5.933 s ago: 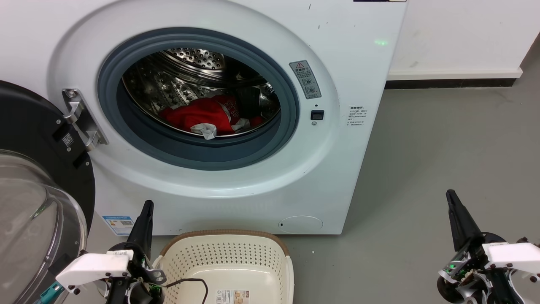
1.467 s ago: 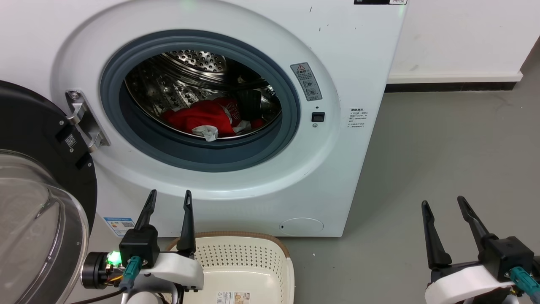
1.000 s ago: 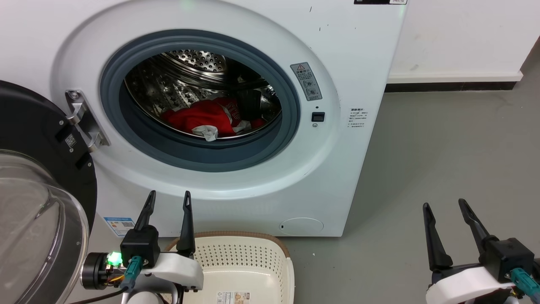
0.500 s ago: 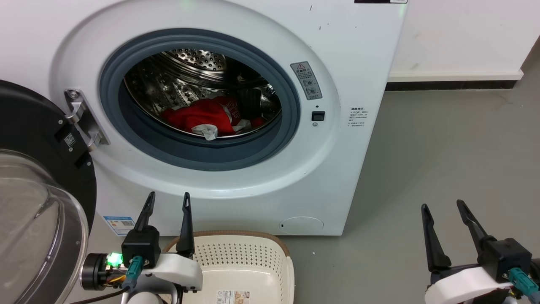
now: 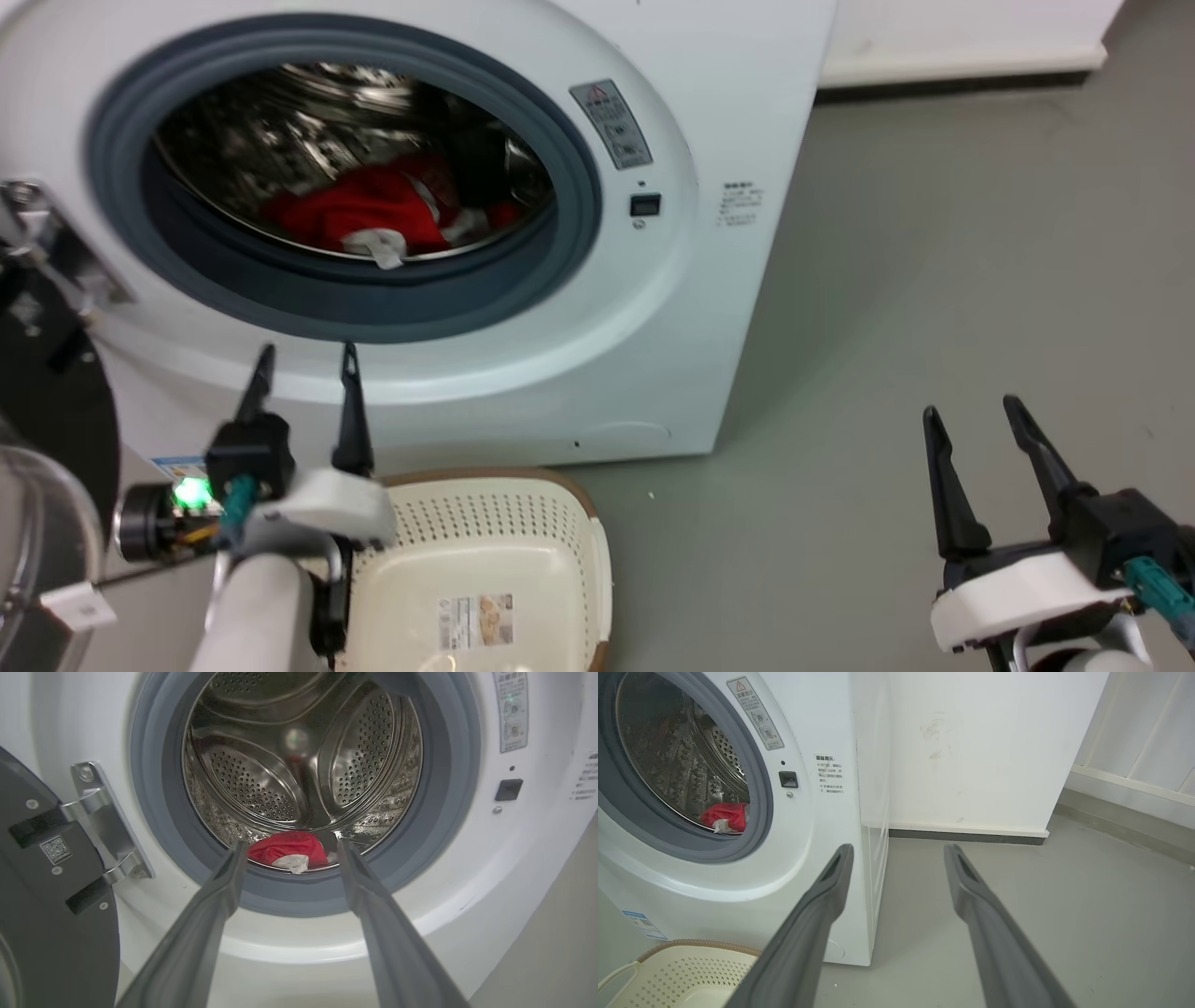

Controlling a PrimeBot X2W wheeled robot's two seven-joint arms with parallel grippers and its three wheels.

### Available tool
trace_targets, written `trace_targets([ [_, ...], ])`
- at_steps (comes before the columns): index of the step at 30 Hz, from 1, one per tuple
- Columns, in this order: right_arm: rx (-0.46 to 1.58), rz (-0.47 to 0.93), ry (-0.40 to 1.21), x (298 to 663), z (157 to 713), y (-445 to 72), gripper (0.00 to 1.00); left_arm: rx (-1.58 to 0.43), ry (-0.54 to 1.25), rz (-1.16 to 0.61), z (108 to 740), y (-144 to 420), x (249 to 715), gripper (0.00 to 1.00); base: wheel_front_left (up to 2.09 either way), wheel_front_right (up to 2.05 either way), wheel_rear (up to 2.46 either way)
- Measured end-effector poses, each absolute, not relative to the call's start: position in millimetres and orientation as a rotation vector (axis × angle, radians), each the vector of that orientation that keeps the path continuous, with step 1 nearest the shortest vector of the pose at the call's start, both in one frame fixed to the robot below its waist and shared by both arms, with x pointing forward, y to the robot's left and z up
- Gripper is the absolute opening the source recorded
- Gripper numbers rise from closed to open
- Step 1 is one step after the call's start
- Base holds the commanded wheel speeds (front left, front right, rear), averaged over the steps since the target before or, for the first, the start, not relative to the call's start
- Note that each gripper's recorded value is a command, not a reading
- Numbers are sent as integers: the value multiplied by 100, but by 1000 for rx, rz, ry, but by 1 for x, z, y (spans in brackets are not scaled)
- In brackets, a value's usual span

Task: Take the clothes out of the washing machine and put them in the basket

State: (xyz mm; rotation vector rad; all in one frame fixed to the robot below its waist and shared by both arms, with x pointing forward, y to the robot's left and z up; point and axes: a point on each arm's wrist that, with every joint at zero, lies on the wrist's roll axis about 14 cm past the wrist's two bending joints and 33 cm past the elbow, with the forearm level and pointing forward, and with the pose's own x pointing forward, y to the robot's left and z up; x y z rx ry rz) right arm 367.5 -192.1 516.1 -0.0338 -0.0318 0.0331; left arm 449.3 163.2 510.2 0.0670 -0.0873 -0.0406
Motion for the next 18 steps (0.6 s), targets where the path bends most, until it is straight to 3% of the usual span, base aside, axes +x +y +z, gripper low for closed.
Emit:
trace_targets([
  [18, -13, -68, 51, 404, 468, -229, 100, 117, 103, -71, 446, 170, 602, 100, 0, 0, 0],
])
